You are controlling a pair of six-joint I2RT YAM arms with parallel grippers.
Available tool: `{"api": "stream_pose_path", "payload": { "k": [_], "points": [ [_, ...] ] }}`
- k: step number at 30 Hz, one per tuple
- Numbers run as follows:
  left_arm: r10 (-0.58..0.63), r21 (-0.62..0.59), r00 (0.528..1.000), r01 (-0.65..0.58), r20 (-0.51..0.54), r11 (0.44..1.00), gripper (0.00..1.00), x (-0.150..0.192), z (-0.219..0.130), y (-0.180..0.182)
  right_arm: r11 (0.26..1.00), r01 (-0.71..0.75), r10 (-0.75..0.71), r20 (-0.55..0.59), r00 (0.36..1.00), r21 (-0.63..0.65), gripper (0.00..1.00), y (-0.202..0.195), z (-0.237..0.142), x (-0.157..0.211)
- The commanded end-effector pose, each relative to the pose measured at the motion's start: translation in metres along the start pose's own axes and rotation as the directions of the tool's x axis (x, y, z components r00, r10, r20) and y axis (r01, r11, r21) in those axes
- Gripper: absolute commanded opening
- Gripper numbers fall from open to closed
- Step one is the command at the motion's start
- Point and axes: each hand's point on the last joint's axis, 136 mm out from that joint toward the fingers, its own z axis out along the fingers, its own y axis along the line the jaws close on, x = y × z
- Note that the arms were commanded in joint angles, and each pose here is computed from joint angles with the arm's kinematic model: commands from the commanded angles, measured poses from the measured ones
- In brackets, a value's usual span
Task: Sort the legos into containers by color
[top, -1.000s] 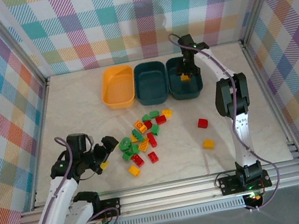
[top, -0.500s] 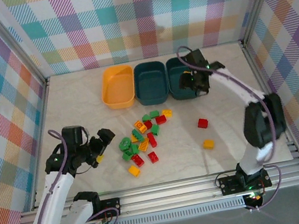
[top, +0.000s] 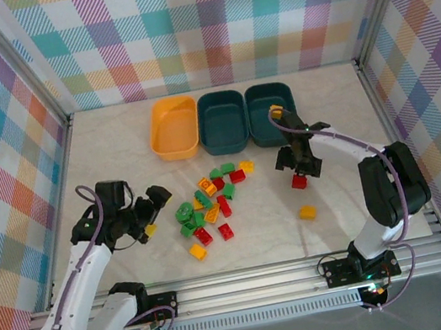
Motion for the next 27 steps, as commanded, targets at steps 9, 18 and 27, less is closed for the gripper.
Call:
{"api": "stream_pose_path", "payload": {
  "k": [9, 18, 27],
  "points": [
    [-0.016, 0.057, 1.0, 0.016, -0.008, 0.998, 1.0, -0.004, 0.007, -0.014, 0.995, -0.094, 0.097, -0.125, 0.987, 0.028, 0.74, -0.014, 0.025, 0.035],
    [-0.006, 0.102, 0.999, 0.012, -0.05, 0.995, 1.0, -0.005, 0.021, -0.025, 0.993, -0.12, 0.116, -0.146, 0.982, -0.015, 0.61, -0.02, 0.031, 0.055],
    [-0.023, 0.129, 0.999, 0.029, -0.047, 0.991, 1.0, -0.015, 0.041, -0.034, 0.992, -0.121, 0.113, -0.149, 0.982, -0.043, 0.5, -0.02, 0.027, 0.066]
  ]
}}
